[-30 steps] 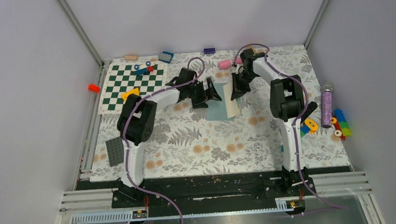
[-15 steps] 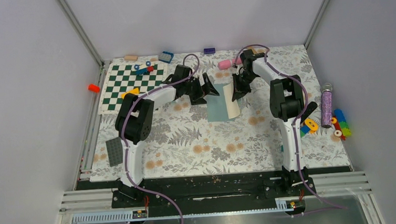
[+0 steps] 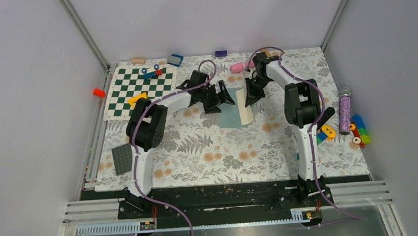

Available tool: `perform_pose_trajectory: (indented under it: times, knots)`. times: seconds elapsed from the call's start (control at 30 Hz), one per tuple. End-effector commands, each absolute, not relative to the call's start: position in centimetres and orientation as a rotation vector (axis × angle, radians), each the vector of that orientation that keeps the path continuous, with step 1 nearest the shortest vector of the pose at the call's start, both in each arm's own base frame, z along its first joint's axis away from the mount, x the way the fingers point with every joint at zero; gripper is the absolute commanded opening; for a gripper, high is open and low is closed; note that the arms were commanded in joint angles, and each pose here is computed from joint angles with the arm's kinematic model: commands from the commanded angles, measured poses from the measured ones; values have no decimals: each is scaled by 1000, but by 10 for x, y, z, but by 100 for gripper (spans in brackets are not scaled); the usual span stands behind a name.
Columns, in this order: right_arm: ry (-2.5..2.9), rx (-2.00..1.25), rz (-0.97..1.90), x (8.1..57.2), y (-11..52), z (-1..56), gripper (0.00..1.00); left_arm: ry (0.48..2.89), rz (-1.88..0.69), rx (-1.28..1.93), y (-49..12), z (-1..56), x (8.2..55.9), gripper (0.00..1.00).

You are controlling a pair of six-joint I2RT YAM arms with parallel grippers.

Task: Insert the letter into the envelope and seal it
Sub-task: Place the letter in the envelope.

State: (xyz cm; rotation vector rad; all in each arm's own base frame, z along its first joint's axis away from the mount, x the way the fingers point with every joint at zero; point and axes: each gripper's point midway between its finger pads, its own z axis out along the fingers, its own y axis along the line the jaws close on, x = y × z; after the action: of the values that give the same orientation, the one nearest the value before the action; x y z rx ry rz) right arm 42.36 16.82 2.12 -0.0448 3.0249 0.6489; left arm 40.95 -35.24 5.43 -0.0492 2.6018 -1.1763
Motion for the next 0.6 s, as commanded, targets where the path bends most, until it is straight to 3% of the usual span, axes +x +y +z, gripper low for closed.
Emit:
perform_pose_trajectory:
  times: [0.0, 0.57]
  knots:
    - [2993, -55, 616, 424, 170, 42, 0, 2667, -991, -84, -339, 21, 414, 99]
    - [2961, 15, 478, 429, 156, 43, 0, 2702, -951, -105, -335, 8, 406, 99]
